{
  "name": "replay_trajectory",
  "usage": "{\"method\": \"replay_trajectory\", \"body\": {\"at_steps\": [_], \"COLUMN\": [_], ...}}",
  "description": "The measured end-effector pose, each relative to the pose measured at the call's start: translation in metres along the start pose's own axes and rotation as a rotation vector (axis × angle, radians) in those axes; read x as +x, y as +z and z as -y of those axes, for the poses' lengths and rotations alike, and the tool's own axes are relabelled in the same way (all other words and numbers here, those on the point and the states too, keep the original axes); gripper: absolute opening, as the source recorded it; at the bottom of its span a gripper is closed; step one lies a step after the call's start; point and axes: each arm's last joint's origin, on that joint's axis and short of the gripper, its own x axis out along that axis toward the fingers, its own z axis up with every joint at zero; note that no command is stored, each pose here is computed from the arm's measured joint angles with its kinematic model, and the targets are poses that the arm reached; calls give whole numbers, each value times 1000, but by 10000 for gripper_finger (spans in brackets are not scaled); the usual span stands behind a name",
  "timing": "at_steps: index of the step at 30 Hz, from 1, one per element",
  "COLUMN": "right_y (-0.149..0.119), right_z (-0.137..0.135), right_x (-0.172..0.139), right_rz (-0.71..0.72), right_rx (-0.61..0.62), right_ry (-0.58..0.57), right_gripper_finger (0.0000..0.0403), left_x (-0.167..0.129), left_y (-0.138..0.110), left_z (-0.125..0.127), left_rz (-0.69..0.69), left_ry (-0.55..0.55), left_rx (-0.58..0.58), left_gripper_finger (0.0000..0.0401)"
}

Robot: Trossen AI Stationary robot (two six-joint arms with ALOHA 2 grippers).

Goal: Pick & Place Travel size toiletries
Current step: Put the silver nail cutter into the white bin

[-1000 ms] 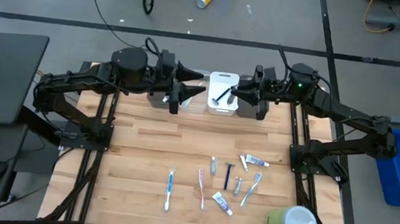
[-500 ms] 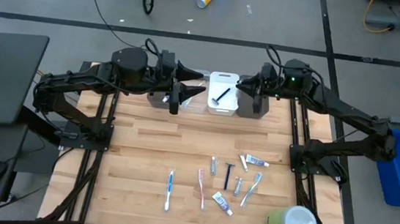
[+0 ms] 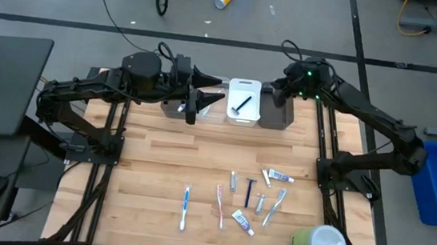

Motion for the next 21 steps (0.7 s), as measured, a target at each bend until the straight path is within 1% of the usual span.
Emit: {"method": "replay_trajectory", "body": {"at_steps": [8,12,17,21], "right_y": [-9,-18,-32,-41], "right_z": [15,24,32,37], "right_x": [23,38,64,81], "right_rz": [-104,-199,-320,-380], "right_rx": [77,104,167,214], "right_ry": [-57,-137,-172,-190], "right_gripper_finger": [59,59,59,59], "left_x": [0,0,0,0], "left_y": [0,0,0,0], "left_z": [0,0,0,0], "left_rz": [0,0,0,0], "left_ry": [0,0,0,0], "left_rx": [-2,-2,-2,-2], "left_gripper_finger": [232,232,232,232]}}
